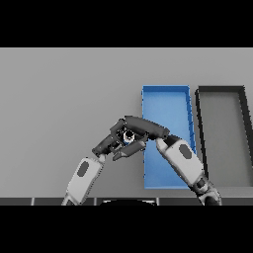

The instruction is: Pick up the blue pipe and place it into the blue bin.

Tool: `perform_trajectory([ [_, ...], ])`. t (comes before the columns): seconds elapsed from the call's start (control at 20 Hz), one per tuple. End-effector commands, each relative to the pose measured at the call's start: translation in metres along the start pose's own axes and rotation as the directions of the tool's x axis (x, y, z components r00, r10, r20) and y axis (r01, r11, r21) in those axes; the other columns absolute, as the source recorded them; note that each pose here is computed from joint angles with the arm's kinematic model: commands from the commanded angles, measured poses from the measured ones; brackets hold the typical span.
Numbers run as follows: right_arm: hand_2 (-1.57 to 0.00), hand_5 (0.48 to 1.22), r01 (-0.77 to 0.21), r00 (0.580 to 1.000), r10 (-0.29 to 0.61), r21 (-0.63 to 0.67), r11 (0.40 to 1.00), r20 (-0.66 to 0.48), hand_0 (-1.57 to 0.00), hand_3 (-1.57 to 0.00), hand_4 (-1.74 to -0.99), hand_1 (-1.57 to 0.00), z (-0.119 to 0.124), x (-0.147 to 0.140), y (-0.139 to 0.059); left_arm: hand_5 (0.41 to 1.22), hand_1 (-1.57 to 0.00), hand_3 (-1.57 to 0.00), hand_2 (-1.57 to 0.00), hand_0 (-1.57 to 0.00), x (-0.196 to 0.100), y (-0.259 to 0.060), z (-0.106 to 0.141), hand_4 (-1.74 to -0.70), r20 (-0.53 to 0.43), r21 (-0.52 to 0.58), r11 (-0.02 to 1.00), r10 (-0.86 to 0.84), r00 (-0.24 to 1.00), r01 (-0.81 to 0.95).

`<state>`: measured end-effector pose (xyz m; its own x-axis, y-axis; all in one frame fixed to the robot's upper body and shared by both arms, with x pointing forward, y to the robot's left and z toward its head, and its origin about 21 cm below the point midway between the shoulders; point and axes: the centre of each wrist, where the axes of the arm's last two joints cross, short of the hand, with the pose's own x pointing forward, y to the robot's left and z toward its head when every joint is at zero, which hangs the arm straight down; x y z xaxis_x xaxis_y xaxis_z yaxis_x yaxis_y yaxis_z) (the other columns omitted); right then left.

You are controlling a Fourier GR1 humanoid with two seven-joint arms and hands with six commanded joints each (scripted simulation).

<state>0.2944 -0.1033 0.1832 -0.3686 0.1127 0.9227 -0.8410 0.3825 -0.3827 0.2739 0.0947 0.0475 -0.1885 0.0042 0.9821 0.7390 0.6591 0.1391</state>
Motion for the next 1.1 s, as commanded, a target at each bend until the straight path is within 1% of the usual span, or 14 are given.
perform_trajectory([
  [0.0,-1.35,0.856,0.000,1.000,0.000,0.010,1.000,0.013,-1.34,-1.19,-1.628,-1.34,0.001,-0.001,0.002,1.221,-1.57,-1.50,-1.57,-1.57,0.000,-0.001,0.000,-1.70,0.003,-0.007,1.000,0.006,1.000,-0.006],
  [0.1,-1.43,0.987,-0.017,0.999,0.017,0.007,1.000,0.027,-1.43,-1.30,-1.665,-1.43,0.002,-0.001,0.006,1.221,-1.57,-1.46,-1.57,-1.57,-0.001,0.000,-0.001,-1.71,0.018,-0.016,1.000,0.006,1.000,-0.006],
  [0.2,-1.48,1.071,-0.035,0.998,0.035,0.011,0.999,0.061,-1.48,-1.40,-1.692,-1.48,0.000,0.002,0.010,1.221,-1.57,-1.44,-1.57,-1.57,0.001,0.000,0.001,-1.72,0.037,-0.013,1.000,0.013,0.999,-0.013],
  [0.3,-1.51,1.125,-0.048,0.994,0.048,0.004,0.999,0.099,-1.51,-1.46,-1.710,-1.51,-0.002,0.001,0.011,1.221,-1.57,-1.43,-1.57,-1.57,0.002,0.002,-0.001,-1.73,0.027,-0.012,1.000,-0.004,1.000,0.004],
  [0.4,-1.53,1.160,-0.022,0.994,0.024,-0.016,1.000,0.111,-1.53,-1.50,-1.721,-1.53,-0.001,-0.003,0.014,1.221,-1.57,-1.43,-1.57,-1.57,0.003,0.003,0.001,-1.73,-0.004,0.003,1.000,-0.023,1.000,0.023],
  [0.45,-1.54,1.172,-0.021,0.995,0.023,-0.028,0.999,0.094,-1.54,-1.52,-1.725,-1.54,0.000,-0.002,0.012,1.221,-1.57,-1.42,-1.57,-1.57,0.001,0.003,0.002,-1.73,-0.004,0.013,0.999,-0.032,0.999,0.032],
  [0.55,-1.55,1.190,-0.009,0.994,0.014,-0.044,0.999,0.112,-1.55,-1.54,-1.731,-1.55,0.002,-0.003,0.012,1.221,-1.57,-1.45,-1.57,-1.57,0.003,0.004,0.004,-1.72,0.019,0.042,0.996,-0.078,0.997,0.077],
  [0.6,-1.56,1.196,-0.018,0.994,0.023,-0.046,0.999,0.108,-1.56,-1.54,-1.733,-1.56,-0.001,-0.002,0.013,1.221,-1.34,-1.17,-1.29,-1.46,0.003,0.006,0.008,-1.60,0.012,0.049,0.994,-0.100,0.995,0.100],
  [0.65,-1.56,1.201,-0.023,0.994,0.027,-0.048,0.999,0.102,-1.56,-1.55,-1.734,-1.56,-0.002,-0.002,0.011,1.221,-1.07,-0.93,-1.03,-1.17,0.002,0.010,0.008,-1.47,0.015,0.027,0.995,-0.098,0.995,0.097],
  [0.7,-1.56,1.205,-0.010,0.995,0.015,-0.054,0.998,0.099,-1.56,-1.55,-1.736,-1.56,-0.002,-0.001,0.016,1.221,-0.86,-0.75,-0.83,-0.94,0.003,0.010,0.006,-1.37,0.014,-0.009,0.994,-0.106,0.994,0.106],
  [0.8,-1.56,1.211,-0.006,0.998,0.009,-0.050,0.999,0.058,-1.56,-1.56,-1.738,-1.56,-0.003,0.004,0.018,1.221,-0.55,-0.48,-0.53,-0.60,0.002,0.010,0.005,-1.21,0.008,-0.049,0.989,-0.140,0.990,0.140],
  [0.9,-1.57,1.214,-0.010,0.999,0.013,-0.061,0.998,0.034,-1.57,-1.56,-1.739,-1.57,-0.002,0.006,0.018,1.029,-0.35,-0.30,-0.34,-0.38,0.003,0.009,0.002,-1.08,-0.023,-0.047,0.985,-0.166,0.986,0.165],
  [1.0,-1.57,1.217,-0.015,0.999,0.017,-0.060,0.998,0.035,-1.57,-1.57,-1.740,-1.57,-0.003,0.003,0.024,0.848,-0.22,-0.19,-0.22,-0.24,0.003,0.009,0.005,-1.02,-0.062,-0.031,0.989,-0.148,0.987,0.146],
  [1.05,-1.57,1.218,-0.021,0.999,0.023,-0.070,0.997,0.036,-1.57,-1.57,-1.740,-1.57,-0.002,0.001,0.022,0.770,-0.18,-0.16,-0.17,-0.20,0.001,0.013,0.007,-1.00,-0.069,-0.020,0.990,-0.141,0.988,0.140],
])
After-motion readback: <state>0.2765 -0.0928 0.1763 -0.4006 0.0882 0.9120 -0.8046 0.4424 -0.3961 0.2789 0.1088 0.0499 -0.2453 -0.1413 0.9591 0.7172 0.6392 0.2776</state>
